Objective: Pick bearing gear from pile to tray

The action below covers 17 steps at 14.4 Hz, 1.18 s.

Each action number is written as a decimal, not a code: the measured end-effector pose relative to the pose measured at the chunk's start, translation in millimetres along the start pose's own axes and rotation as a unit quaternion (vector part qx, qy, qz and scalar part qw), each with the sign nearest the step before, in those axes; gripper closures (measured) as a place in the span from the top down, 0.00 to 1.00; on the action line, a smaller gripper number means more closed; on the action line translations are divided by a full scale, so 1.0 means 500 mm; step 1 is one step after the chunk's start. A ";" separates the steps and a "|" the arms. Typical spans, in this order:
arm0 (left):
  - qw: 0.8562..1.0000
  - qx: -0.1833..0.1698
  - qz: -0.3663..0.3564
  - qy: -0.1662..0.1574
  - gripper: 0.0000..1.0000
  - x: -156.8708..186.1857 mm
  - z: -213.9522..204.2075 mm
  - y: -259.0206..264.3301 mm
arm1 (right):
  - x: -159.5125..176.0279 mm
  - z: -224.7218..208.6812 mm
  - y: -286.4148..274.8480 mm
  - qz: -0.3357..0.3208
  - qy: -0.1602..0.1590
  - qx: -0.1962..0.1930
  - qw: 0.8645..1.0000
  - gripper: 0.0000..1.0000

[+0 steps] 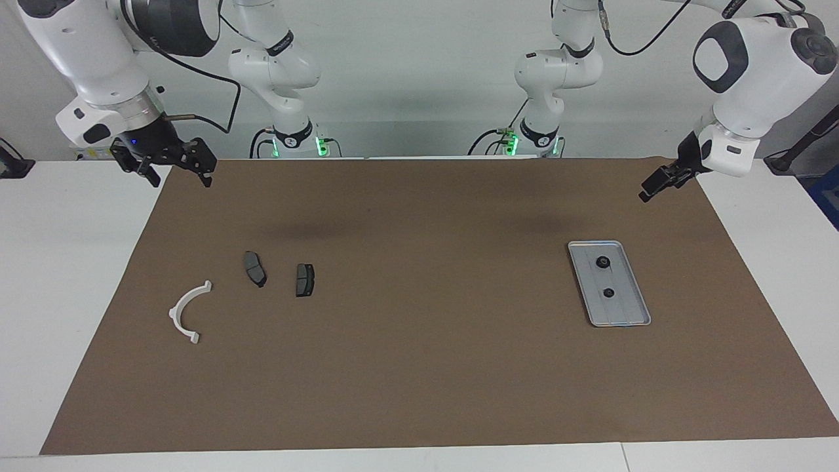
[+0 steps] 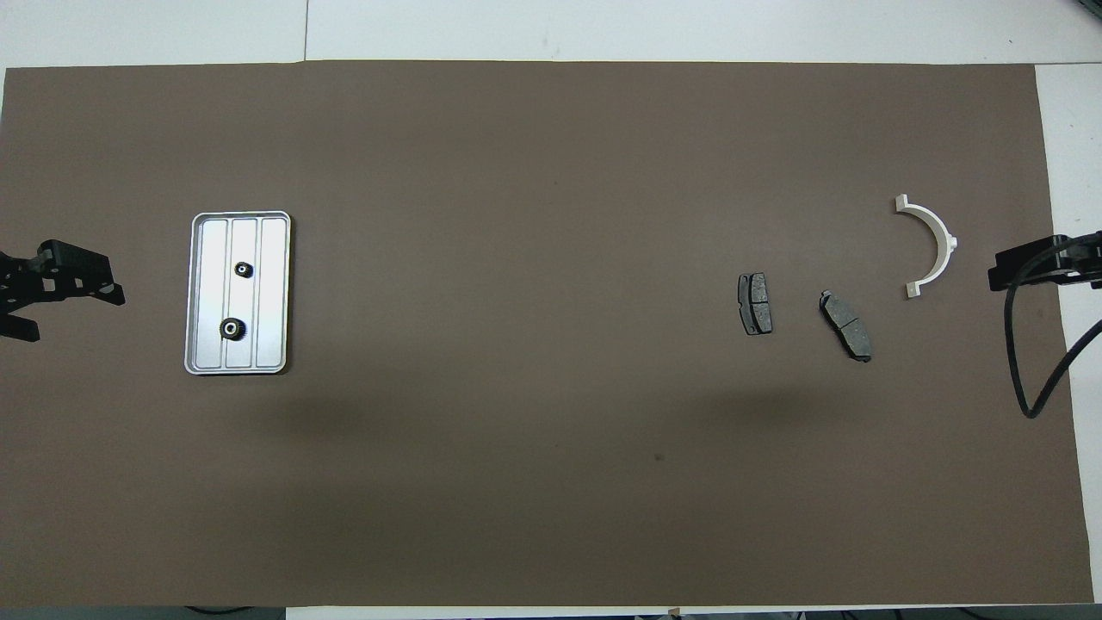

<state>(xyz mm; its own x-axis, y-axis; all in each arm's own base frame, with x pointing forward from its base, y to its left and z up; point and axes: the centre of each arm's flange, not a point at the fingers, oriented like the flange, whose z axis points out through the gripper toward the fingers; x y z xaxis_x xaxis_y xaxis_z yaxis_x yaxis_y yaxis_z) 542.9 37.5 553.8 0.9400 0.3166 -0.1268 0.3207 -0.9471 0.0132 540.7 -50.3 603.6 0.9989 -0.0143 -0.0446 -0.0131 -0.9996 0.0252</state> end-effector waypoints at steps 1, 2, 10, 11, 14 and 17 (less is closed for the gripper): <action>1.000 -0.001 0.004 0.005 1.00 0.002 -0.002 0.000 | 0.000 0.000 0.000 0.000 0.000 0.000 1.000 1.00; 1.000 -0.003 0.008 0.011 1.00 0.005 -0.004 0.001 | 0.000 0.000 0.000 0.000 0.000 0.000 1.000 1.00; 0.999 -0.001 0.040 0.017 1.00 -0.001 0.004 0.057 | 0.000 0.002 0.000 0.000 -0.001 0.000 1.000 1.00; 0.999 -0.001 0.039 0.017 1.00 -0.001 0.004 0.056 | 0.000 0.002 0.000 0.000 -0.001 0.000 1.000 1.00; 0.999 -0.001 0.039 0.017 1.00 -0.001 0.004 0.055 | 0.000 0.003 0.000 0.000 -0.001 0.000 1.000 1.00; 0.999 -0.001 0.039 0.017 1.00 -0.001 0.004 0.055 | 0.000 0.003 0.000 0.000 -0.001 0.000 1.000 1.00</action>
<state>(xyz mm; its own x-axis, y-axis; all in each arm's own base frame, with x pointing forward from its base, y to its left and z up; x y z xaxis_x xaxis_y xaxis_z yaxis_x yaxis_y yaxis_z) 551.2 11.1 552.5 0.9657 0.2430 -0.0916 0.2460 -0.9690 0.0233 540.6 -50.3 602.3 0.9988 -0.0142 -0.0474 -0.0131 -0.9996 0.0250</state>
